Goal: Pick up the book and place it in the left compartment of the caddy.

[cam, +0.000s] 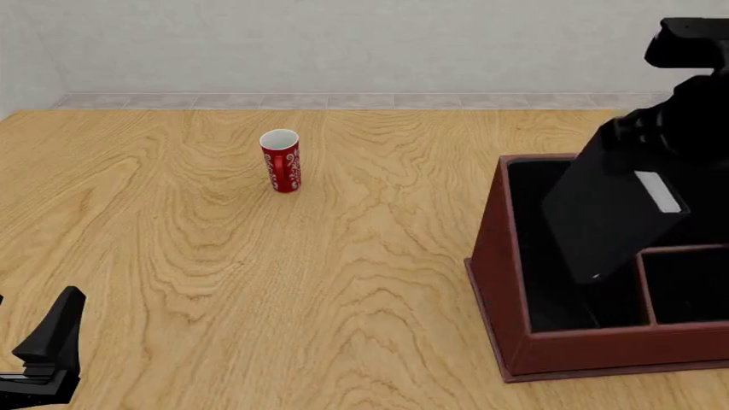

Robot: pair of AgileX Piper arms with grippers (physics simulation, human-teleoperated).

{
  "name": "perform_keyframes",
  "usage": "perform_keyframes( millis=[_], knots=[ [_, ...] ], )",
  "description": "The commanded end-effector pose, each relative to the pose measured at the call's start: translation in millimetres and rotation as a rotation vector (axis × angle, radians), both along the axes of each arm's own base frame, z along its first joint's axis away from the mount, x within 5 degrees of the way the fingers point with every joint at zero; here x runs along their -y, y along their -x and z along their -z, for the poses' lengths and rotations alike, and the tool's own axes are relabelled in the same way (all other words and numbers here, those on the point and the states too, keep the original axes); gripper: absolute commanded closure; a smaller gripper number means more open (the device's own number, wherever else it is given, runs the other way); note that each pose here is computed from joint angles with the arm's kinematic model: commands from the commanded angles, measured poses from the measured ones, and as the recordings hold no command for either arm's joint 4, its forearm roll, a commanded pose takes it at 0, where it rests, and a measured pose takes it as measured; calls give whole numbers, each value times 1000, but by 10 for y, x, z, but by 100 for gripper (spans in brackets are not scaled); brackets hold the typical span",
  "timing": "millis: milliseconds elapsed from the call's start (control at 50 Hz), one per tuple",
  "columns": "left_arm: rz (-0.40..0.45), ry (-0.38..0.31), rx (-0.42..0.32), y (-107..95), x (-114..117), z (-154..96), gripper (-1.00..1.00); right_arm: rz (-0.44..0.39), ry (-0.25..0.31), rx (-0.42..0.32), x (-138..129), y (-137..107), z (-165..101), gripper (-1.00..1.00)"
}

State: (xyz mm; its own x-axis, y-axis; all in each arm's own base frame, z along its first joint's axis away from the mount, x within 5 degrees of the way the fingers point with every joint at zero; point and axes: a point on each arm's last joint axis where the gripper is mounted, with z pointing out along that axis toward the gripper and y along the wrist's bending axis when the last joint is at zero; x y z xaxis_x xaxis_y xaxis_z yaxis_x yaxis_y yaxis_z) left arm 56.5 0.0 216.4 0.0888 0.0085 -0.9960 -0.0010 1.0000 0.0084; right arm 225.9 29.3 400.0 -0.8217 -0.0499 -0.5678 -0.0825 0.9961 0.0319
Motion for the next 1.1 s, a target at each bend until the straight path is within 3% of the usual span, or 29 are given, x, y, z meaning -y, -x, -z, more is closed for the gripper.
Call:
perform_keyframes(
  millis=[20, 1100],
  knots=[
    [1, 0, 0, 3, 0, 3, -100, 22, -14, -4, -1, -39, 101, 100],
    [1, 0, 0, 3, 0, 3, -100, 54, -5, -68, 60, -222, 718, 100]
  ],
)
